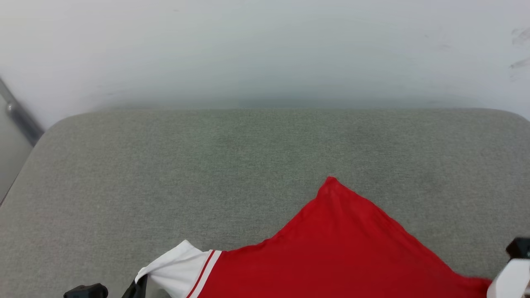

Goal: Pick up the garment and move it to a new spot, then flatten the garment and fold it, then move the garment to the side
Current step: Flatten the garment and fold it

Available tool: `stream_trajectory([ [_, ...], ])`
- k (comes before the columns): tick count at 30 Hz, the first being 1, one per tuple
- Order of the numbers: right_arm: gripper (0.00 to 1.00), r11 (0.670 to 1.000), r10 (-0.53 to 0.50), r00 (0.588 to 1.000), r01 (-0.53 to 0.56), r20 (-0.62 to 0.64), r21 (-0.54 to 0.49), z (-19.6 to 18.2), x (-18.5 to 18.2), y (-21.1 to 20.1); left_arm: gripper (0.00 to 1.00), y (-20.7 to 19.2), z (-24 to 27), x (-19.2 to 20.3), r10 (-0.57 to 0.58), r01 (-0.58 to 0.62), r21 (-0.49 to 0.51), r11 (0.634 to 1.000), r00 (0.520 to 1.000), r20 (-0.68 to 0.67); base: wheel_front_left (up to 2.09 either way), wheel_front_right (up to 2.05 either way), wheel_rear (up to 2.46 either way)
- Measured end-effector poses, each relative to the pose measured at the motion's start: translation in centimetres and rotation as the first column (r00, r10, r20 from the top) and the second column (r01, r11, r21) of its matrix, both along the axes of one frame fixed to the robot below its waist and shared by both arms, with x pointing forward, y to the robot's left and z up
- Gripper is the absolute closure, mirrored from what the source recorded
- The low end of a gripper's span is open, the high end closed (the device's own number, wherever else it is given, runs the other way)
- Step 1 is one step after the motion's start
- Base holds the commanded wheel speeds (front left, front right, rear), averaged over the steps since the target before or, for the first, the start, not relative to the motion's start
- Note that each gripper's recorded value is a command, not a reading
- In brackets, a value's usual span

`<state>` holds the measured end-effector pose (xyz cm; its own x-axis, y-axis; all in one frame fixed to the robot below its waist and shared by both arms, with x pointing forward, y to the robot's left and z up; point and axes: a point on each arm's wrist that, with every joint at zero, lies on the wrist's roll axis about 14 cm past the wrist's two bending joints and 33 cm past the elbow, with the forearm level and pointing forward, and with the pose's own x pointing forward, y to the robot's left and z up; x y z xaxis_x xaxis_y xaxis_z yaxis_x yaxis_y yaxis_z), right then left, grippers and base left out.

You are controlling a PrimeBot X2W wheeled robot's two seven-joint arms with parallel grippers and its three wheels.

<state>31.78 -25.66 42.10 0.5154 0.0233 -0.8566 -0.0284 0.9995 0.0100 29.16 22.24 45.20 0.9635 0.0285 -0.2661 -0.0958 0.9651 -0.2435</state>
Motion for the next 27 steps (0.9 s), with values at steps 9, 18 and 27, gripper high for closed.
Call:
stream_trajectory([
  [9,0.0,0.974,-0.163,0.98,0.178,-0.116,0.14,-5.3,-9.1,1.8,1.0,-0.9,-0.2,1.0,-0.056,0.056,0.019,0.998,0.998,-0.022,0.0,0.0,0.0],
  [18,0.0,0.956,-0.284,0.834,0.207,0.474,0.207,2.2,-0.8,-0.1,1.0,-1.3,0.3,1.5,-0.074,0.075,0.026,0.997,0.997,-0.018,0.0,0.0,0.0],
  [27,0.0,0.978,-0.153,0.747,0.018,0.647,0.21,6.1,7.6,4.1,1.0,-2.2,1.4,3.2,-0.091,0.09,0.007,0.996,0.996,0.02,0.0,0.0,0.0],
])
